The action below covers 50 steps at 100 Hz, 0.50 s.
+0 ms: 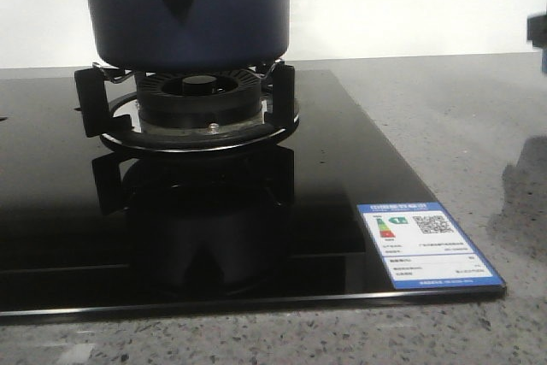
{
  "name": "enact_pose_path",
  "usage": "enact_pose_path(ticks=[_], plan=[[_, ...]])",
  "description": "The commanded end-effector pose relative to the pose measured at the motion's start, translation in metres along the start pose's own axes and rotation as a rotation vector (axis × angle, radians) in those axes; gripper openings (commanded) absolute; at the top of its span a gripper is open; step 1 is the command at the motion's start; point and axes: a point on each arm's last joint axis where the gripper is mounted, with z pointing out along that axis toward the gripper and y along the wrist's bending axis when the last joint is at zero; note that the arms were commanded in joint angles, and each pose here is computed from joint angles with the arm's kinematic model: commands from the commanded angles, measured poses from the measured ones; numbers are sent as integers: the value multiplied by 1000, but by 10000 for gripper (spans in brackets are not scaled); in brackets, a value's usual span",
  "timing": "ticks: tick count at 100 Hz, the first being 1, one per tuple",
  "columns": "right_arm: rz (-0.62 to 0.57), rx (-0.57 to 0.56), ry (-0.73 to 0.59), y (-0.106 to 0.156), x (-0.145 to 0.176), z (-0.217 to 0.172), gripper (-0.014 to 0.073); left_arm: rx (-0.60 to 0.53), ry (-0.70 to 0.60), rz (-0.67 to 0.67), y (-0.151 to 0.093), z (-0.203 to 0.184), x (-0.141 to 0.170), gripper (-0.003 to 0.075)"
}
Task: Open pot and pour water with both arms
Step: 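Grasp the light blue ribbed cup with the right gripper and lift it, then carry the cup over the open pot and tilt it to pour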
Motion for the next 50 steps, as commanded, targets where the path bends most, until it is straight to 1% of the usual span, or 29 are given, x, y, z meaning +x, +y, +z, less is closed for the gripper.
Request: enact_pose_path(ticks=[1, 23, 36, 50], plan=[[-74, -46, -194, 2, -48, -15, 339, -35, -157, 1, 2, -10, -28, 398], [-138, -184, -201, 23, -103, -31, 339, -32, -151, 10, 2, -10, -28, 398], [-159, -272, -164, 42, -130, -36, 339, -32, -149, 16, 2, -10, -28, 398], [-219, -348, -202, 60, -160, -46, 339, -32, -149, 16, 2, -10, -28, 398]])
